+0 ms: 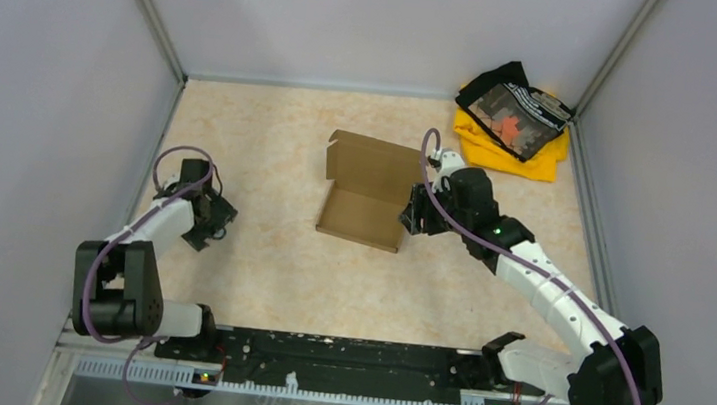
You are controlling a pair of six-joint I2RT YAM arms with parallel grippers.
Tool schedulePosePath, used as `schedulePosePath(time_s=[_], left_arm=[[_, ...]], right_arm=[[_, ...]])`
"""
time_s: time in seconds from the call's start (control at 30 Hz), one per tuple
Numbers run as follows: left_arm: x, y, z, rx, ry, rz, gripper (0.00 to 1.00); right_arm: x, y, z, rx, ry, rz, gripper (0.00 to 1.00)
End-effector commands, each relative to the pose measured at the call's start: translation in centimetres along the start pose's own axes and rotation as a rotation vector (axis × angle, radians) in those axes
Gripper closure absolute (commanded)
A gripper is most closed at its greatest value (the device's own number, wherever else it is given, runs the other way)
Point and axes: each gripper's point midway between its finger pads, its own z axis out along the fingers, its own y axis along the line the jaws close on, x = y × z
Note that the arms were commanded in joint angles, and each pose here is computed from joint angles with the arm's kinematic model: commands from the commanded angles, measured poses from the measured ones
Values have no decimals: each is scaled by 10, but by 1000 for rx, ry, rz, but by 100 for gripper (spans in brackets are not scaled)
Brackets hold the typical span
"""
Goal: Fold the paper box
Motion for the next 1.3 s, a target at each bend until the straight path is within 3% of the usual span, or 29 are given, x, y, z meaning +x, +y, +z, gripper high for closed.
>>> schedulePosePath(time_s=[0.0,0.13,0.57,0.67,0.77,0.97,1.27], left_arm=[[-1,-7,6,48,7,-6,22],[0,-3,11,33,13,-3,29],[7,3,19,-32,67,12,34],[7,2,21,-48,89,18,46],[11,2,23,-64,117,23,51],[18,0,26,-52,146,26,52],[30,-6,27,-32,190,76,45]], right_arm=[[-11,4,1,-20,-44,-17,46],[-10,2,1,-11,-45,-20,46],[-7,-1,2,6,-41,-26,46],[-8,-1,2,7,-43,-26,46],[-7,-1,2,6,-40,-28,46],[-8,-2,3,10,-39,-36,46],[-8,-3,5,9,-37,-40,46]])
